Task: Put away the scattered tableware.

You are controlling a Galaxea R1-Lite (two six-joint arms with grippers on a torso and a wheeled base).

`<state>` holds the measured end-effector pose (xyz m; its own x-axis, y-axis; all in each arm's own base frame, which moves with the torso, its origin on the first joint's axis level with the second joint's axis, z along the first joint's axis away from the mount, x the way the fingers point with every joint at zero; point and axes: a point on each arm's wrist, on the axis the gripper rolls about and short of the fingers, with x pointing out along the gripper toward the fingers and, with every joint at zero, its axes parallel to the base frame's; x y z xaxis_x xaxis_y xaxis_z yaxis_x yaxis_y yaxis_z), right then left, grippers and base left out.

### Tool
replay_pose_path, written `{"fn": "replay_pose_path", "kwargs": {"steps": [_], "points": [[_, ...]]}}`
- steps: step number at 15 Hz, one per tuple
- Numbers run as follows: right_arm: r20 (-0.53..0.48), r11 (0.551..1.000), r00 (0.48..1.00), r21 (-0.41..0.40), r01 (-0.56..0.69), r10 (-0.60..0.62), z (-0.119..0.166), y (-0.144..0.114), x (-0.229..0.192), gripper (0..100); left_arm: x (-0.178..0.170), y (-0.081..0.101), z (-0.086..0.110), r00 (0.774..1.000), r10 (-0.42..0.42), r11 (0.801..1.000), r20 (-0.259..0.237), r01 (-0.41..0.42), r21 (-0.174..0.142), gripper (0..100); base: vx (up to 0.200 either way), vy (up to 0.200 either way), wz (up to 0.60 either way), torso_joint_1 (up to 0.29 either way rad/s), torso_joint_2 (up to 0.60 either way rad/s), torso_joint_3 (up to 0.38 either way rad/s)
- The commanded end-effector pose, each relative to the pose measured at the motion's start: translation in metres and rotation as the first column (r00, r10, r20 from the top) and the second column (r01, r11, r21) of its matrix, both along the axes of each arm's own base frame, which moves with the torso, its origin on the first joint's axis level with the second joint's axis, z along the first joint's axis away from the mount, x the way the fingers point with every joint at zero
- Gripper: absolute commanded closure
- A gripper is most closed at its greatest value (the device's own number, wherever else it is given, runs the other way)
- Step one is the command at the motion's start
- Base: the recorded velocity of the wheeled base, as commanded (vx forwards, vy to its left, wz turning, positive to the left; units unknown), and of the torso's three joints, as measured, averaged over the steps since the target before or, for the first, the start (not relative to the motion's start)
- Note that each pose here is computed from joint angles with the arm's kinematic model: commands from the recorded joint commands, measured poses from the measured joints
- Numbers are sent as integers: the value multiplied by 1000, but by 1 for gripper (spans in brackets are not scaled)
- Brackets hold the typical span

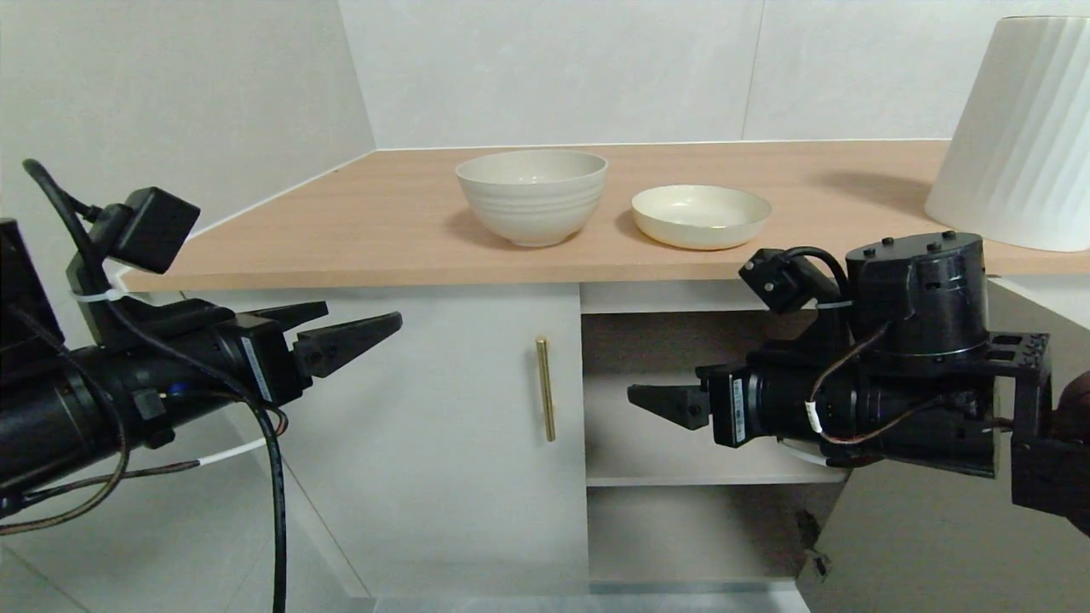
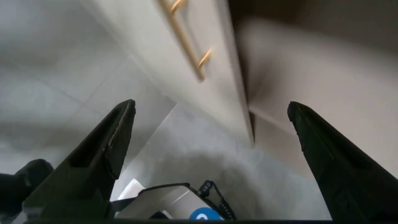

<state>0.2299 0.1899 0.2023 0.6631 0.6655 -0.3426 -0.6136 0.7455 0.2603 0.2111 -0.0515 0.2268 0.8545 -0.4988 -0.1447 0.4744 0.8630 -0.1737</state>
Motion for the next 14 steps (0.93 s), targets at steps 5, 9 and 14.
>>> {"fn": "replay_pose_path", "kwargs": {"steps": [5,9,14], "points": [[-1,1000,1000,-10,-6,6,-2,-5,-6,0,-11,2,5,1000,-7,1000,7,7,-3,0,0,0,0,0,0,0],[5,1000,1000,-11,-3,3,-2,-4,-5,0,-10,0,3,1000,-13,1000,-26,13,2,0,0,0,0,0,0,0],[11,1000,1000,-9,0,0,-2,-4,-5,0,-7,-2,2,993,-19,1000,-117,21,18,0,0,0,0,73,-241,-227]]}}
